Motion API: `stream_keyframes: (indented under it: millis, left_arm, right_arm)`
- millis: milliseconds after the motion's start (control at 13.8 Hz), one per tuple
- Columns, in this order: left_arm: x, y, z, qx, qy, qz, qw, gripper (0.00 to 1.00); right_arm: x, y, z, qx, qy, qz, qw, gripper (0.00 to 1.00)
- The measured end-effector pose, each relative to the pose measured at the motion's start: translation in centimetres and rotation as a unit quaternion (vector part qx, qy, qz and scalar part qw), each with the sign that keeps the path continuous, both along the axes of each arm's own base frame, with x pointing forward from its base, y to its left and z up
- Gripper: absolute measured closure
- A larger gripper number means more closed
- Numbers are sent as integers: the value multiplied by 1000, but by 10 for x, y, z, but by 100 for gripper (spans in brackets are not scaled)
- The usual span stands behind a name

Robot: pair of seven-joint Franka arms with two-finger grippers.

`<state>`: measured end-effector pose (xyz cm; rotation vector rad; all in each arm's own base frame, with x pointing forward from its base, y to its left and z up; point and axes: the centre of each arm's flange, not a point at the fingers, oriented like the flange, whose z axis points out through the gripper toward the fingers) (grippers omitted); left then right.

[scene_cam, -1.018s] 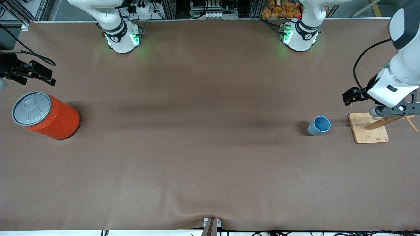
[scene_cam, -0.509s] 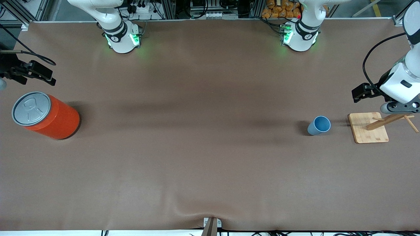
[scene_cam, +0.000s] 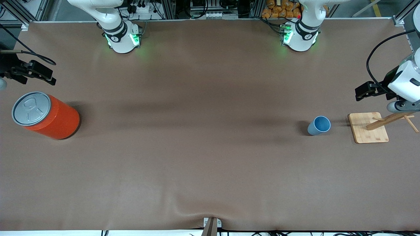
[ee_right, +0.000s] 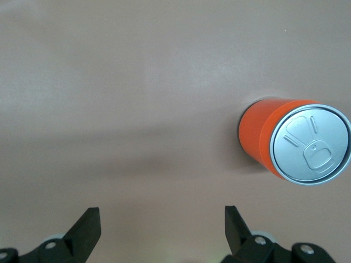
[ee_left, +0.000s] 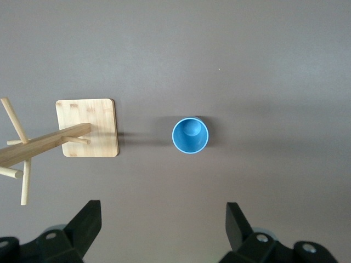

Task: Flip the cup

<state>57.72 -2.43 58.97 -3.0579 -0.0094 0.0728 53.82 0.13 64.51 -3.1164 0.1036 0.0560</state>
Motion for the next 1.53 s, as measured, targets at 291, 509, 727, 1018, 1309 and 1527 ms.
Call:
stream_keyframes:
  millis: [291, 509, 727, 1018, 1309, 1527]
  left_arm:
    - [-3, -1, 5, -4, -2, 1, 1000, 0]
    - [-6, -2, 10, -9, -6, 1, 1000, 0]
    - [-10, -3, 16, -12, -8, 1, 1000, 0]
    - [-14, -7, 18, -28, -8, 2, 1000, 0]
    - [-18, -8, 20, -28, -2, 1, 1000, 0]
    - [-23, -11, 29, -28, -9, -2, 1000, 0]
  right_arm:
    - [0, -1, 0, 0, 1, -1, 1000, 0]
    - [0, -1, 0, 0, 1, -1, 1000, 0]
    - [0, -1, 0, 0, 1, -1, 1000, 0]
    - [0, -1, 0, 0, 1, -1, 1000, 0]
    - [0, -1, 0, 1, 1, -1, 1000, 0]
    - [0, -1, 0, 1, 1, -1, 1000, 0]
